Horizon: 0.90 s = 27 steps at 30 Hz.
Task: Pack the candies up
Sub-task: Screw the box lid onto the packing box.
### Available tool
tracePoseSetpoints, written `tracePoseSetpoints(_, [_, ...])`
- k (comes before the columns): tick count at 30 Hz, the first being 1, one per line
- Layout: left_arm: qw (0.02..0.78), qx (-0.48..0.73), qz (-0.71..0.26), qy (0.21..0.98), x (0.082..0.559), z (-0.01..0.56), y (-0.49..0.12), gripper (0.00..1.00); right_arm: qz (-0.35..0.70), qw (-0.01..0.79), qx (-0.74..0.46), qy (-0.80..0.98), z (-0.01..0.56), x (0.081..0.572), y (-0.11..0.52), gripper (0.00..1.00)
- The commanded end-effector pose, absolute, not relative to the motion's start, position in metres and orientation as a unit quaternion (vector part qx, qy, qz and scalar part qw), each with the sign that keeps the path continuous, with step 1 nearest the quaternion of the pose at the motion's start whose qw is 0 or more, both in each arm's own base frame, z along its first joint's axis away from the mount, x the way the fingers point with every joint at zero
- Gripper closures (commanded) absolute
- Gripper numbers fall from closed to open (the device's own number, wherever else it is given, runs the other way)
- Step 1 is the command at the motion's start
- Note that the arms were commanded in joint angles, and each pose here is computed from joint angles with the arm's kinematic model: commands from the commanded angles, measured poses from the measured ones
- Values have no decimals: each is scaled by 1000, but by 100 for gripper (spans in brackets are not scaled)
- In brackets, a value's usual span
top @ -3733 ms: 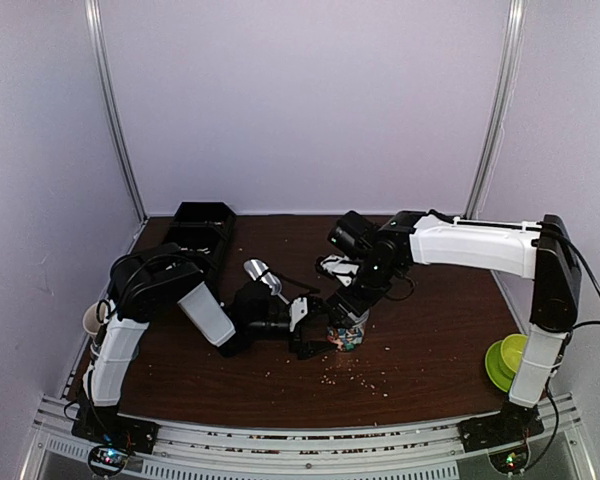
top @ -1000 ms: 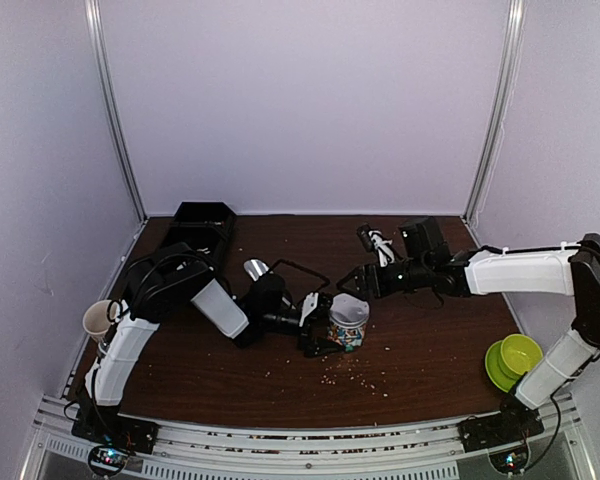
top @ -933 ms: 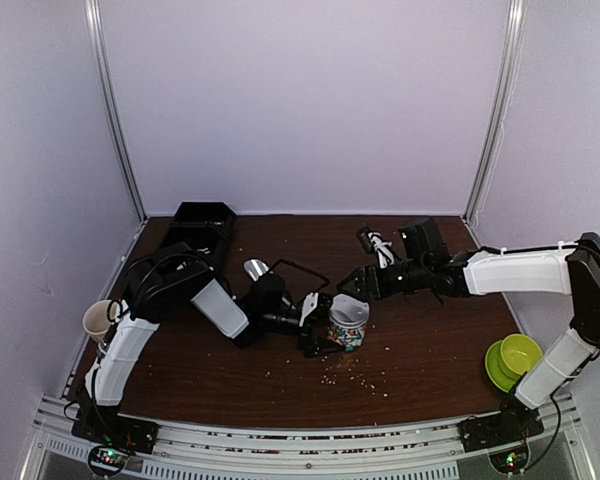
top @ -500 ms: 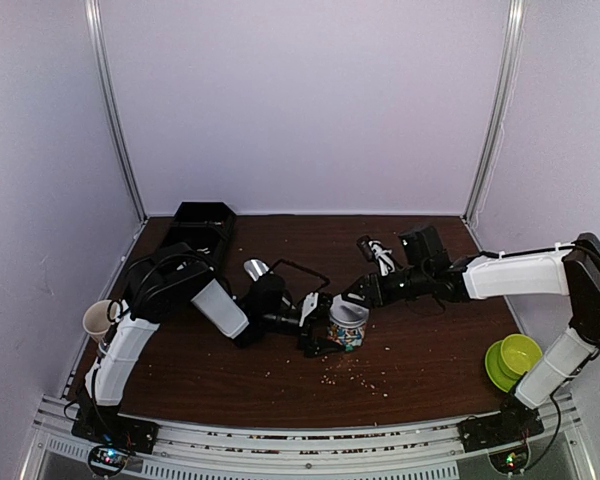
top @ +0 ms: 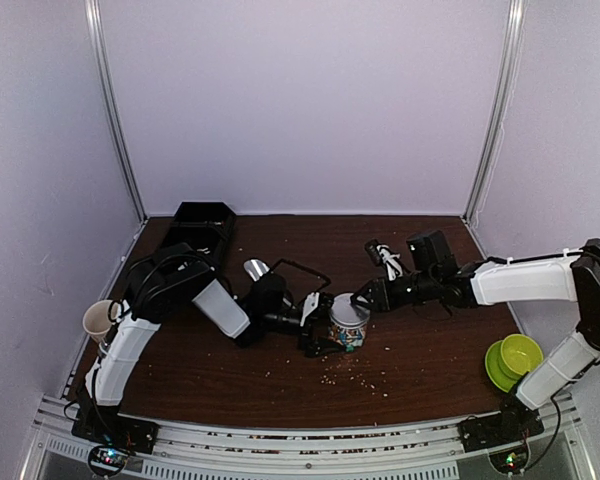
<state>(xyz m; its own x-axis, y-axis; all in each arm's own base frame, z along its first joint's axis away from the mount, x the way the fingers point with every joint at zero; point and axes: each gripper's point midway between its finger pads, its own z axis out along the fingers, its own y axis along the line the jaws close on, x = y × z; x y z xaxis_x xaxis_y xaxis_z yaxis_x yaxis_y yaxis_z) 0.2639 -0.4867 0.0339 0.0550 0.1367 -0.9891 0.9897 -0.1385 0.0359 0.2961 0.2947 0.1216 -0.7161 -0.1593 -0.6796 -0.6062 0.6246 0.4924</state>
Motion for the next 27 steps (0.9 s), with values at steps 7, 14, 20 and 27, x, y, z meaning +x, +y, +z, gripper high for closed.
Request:
tracePoseSetpoints(7, [397, 557, -489, 542, 273, 5, -483, 11, 359, 309, -229, 851, 122, 285, 283, 70])
tracePoseSetpoints(14, [396, 552, -488, 548, 276, 5, -482, 11, 354, 311, -219, 854, 123, 281, 277, 74])
tracePoseSetpoints(20, [396, 546, -492, 550, 279, 5, -481, 11, 346, 309, -215, 859, 121, 276, 271, 74])
tracePoseSetpoints(27, [397, 547, -489, 551, 280, 4, -481, 12, 340, 300, -215, 865, 116, 270, 266, 76])
